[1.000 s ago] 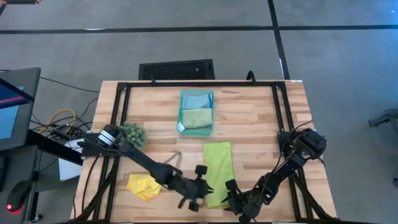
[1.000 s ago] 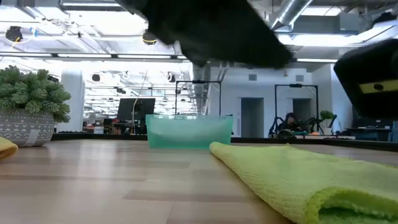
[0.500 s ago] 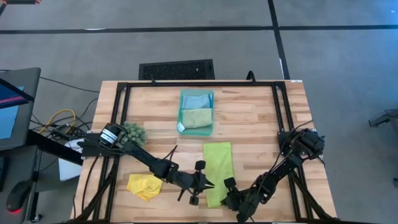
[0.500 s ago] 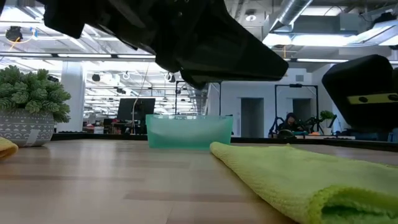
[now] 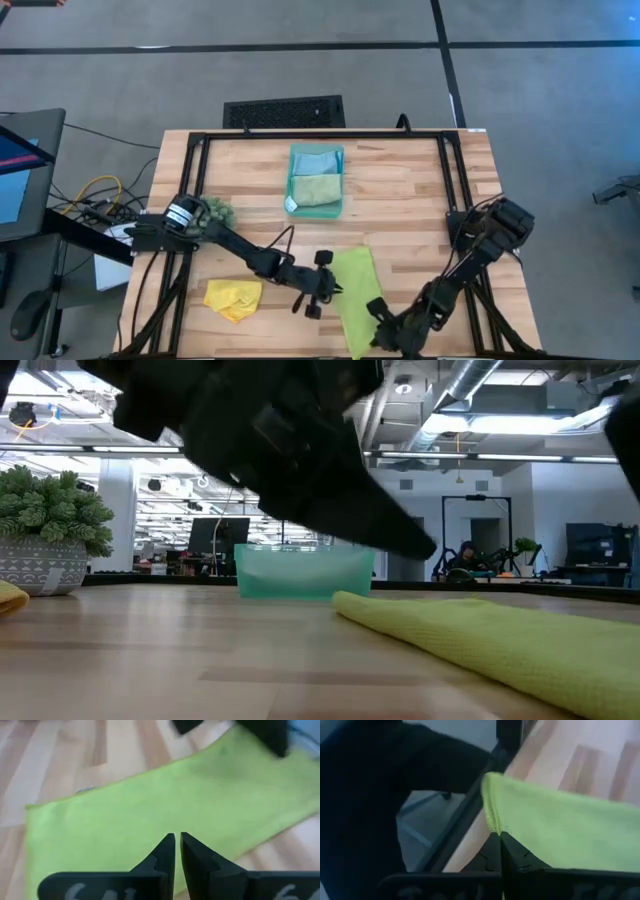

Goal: Fold microfiber towels
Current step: Fold the light green microfiber cloth

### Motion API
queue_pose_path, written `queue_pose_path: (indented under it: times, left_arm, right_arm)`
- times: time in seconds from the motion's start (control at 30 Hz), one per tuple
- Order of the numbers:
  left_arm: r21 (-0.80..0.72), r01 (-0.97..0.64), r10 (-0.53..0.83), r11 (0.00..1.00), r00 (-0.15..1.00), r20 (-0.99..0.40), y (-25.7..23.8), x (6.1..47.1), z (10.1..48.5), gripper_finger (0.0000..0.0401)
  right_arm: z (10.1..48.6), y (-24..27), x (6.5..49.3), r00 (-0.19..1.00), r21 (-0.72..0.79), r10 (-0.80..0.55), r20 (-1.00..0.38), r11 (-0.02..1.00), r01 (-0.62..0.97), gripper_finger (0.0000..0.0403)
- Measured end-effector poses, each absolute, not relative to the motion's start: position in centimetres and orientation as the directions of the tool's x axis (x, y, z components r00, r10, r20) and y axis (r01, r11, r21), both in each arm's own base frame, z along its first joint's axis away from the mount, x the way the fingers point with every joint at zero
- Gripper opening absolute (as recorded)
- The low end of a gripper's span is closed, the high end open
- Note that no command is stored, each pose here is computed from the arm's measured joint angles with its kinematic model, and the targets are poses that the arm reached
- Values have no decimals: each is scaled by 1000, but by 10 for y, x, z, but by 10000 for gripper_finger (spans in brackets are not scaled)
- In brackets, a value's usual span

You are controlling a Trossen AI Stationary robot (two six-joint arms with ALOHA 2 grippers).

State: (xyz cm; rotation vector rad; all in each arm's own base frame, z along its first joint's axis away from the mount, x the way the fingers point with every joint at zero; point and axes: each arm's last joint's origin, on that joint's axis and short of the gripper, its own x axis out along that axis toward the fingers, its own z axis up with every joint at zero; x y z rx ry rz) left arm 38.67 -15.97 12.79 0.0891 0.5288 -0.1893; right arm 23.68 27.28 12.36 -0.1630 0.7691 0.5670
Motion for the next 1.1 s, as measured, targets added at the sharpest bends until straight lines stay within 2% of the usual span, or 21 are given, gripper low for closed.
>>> queue_pose_path:
  times: [0.23,0.37,0.57,0.77,0.93,1.1]
  left_arm:
    - [-2,230,-188,973,786,-589,-156,387,106,22]
    - [5,208,-159,978,762,-628,-152,385,97,22]
    - [12,207,-154,978,760,-631,-156,387,109,22]
    - [73,162,-89,984,805,-586,-164,392,128,22]
    - [49,127,-71,991,789,-610,-160,393,121,22]
    - [29,152,-102,988,779,-619,-163,396,102,22]
  right_arm:
    - [138,270,238,603,71,437,-667,844,-532,25]
    - [139,267,240,604,71,430,-672,848,-525,19]
    - [140,266,239,597,66,420,-683,850,-523,10]
    - [146,266,238,603,68,429,-673,847,-528,12]
    - [168,258,232,618,39,415,-668,849,-527,9]
    - [199,241,233,681,30,392,-619,878,-478,13]
